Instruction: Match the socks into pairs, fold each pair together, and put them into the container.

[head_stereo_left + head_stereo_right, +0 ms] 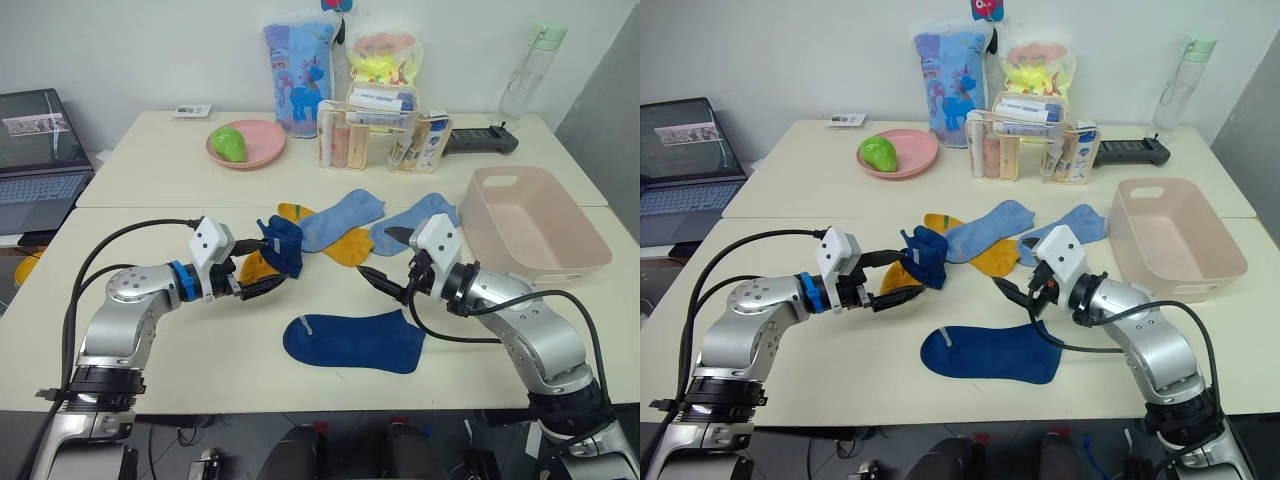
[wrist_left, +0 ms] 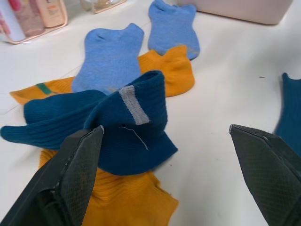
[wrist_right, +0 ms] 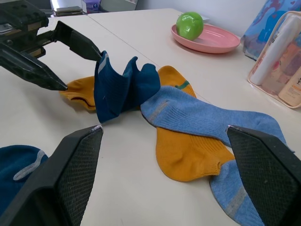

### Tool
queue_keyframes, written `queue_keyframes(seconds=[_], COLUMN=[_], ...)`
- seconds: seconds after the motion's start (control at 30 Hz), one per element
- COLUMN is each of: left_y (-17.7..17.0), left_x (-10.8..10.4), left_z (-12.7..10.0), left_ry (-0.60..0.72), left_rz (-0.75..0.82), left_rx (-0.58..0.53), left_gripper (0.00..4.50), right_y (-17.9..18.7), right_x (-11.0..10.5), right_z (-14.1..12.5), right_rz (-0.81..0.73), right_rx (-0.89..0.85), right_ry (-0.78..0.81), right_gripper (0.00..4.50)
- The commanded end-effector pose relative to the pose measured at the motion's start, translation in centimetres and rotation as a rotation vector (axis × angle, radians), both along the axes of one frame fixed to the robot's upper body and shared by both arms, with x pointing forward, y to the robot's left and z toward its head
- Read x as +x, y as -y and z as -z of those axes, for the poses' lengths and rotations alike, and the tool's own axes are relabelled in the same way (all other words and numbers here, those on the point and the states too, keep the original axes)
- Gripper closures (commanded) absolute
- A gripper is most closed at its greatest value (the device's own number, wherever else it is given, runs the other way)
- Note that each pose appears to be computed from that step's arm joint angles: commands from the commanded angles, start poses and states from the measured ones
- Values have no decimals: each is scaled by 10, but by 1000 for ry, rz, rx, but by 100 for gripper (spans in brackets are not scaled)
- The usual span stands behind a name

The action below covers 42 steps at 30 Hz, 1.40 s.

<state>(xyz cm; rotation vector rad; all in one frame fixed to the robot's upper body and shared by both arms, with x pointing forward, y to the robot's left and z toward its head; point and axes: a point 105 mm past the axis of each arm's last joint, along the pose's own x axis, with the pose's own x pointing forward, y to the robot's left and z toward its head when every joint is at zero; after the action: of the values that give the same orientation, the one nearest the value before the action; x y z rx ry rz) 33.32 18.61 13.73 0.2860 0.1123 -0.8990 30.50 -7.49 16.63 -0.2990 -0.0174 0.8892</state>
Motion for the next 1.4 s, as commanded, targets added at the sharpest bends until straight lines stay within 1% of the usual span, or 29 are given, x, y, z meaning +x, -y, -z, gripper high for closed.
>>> queue_keyframes(seconds=[0.03, 0.1, 0.2, 0.23, 0.3, 0.5, 0.57, 0.63, 0.77, 0.8, 0.83, 0.87, 1.03, 1.27, 1.3, 1.37, 1.4], left_y=[14, 22, 25, 26, 24, 23, 20, 24, 32, 35, 38, 39, 39, 40, 43, 59, 66], left_x=[10, 14, 22, 23, 26, 47, 49, 44, 37, 36, 35, 35, 29, 23, 23, 19, 15], left_z=[-3, -4, -12, -10, -3, -19, -13, -5, -3, -5, -8, -9, -12, -27, -33, -54, -62], left_ry=[110, 153, 201, 211, 238, 356, 319, 261, 247, 251, 253, 247, 231, 205, 189, 148, 134], left_rz=[7, 26, 14, 24, 50, 7, 9, 56, 121, 130, 138, 143, 165, 179, 179, 230, 262], left_rx=[73, 98, 89, 122, 226, 257, 269, 254, 236, 215, 192, 175, 140, 59, 23, -84, -109], left_gripper=[3, 3, 3, 3, 3, 3, 3, 3, 3, 41, 54, 84, 238, 449, 449, 449, 449], right_y=[-2, -2, -2, -2, -3, -3, -3, -3, -3, -2, -2, -2, -1, 0, 1, 5, 9], right_x=[-4, -4, -5, -5, -5, -5, -6, -7, -7, -7, -7, -7, -7, -6, -5, -2, 0], right_z=[-11, -12, -12, -12, -11, -11, -10, -10, -10, -10, -10, -10, -10, -10, -10, -10, -10], right_rz=[-18, -18, -18, -19, -18, -15, -13, -11, -9, -8, -8, -8, -8, -2, 0, 12, 21], right_rx=[3, 2, 2, 2, 2, 2, 1, 0, 0, -1, -1, -1, -1, 6, 7, 5, 0], right_ry=[52, 53, 53, 53, 53, 53, 53, 53, 53, 53, 53, 53, 52, 47, 47, 48, 50], right_gripper=[0, 0, 0, 0, 0, 0, 0, 0, 0, 0, 0, 0, 0, 0, 0, 0, 0])
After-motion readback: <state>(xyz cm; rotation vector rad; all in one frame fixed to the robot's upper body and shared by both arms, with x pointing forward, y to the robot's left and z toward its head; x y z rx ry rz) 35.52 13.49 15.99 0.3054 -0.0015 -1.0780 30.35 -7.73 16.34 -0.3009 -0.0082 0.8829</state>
